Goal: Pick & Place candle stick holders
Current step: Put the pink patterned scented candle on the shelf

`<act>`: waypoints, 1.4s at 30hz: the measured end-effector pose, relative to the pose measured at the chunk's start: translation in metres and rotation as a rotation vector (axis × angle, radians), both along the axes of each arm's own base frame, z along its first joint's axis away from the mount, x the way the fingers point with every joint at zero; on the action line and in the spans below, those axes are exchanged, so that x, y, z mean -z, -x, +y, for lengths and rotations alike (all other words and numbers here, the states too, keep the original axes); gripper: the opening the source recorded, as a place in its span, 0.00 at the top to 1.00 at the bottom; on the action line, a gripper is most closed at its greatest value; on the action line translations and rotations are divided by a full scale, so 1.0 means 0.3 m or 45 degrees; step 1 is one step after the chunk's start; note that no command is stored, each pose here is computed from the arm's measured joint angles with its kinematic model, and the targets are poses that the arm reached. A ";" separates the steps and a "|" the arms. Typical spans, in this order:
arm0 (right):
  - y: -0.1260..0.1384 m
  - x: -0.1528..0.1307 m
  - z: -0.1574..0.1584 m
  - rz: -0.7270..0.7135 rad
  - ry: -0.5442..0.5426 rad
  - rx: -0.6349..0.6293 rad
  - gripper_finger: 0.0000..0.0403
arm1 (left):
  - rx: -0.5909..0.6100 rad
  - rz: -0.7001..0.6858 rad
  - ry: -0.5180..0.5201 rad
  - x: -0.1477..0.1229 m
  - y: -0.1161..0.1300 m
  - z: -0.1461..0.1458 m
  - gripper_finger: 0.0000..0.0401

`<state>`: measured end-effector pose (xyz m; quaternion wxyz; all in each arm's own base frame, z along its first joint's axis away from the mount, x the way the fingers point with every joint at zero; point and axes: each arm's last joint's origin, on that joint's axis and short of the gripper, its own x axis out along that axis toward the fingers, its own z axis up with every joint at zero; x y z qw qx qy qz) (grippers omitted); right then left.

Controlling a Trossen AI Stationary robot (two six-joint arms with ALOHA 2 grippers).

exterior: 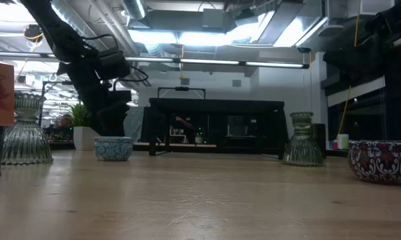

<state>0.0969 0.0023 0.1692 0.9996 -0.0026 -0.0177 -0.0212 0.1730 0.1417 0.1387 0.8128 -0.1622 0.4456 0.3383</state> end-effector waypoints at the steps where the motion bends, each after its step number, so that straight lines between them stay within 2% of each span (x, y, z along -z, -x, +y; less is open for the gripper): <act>1: 0.000 0.000 0.000 0.001 0.000 0.000 1.00 | -0.004 0.009 0.000 0.001 0.002 0.000 0.06; 8: 0.000 0.000 0.000 0.000 0.000 0.000 1.00 | -0.003 0.004 -0.003 0.000 0.001 0.000 0.07; 21: 0.000 0.000 0.000 0.000 0.000 0.001 1.00 | 0.016 -0.012 0.022 0.000 -0.001 -0.002 0.25; 42: 0.000 0.000 0.000 0.000 0.000 0.000 1.00 | 0.004 -0.018 0.029 0.000 0.000 -0.003 0.26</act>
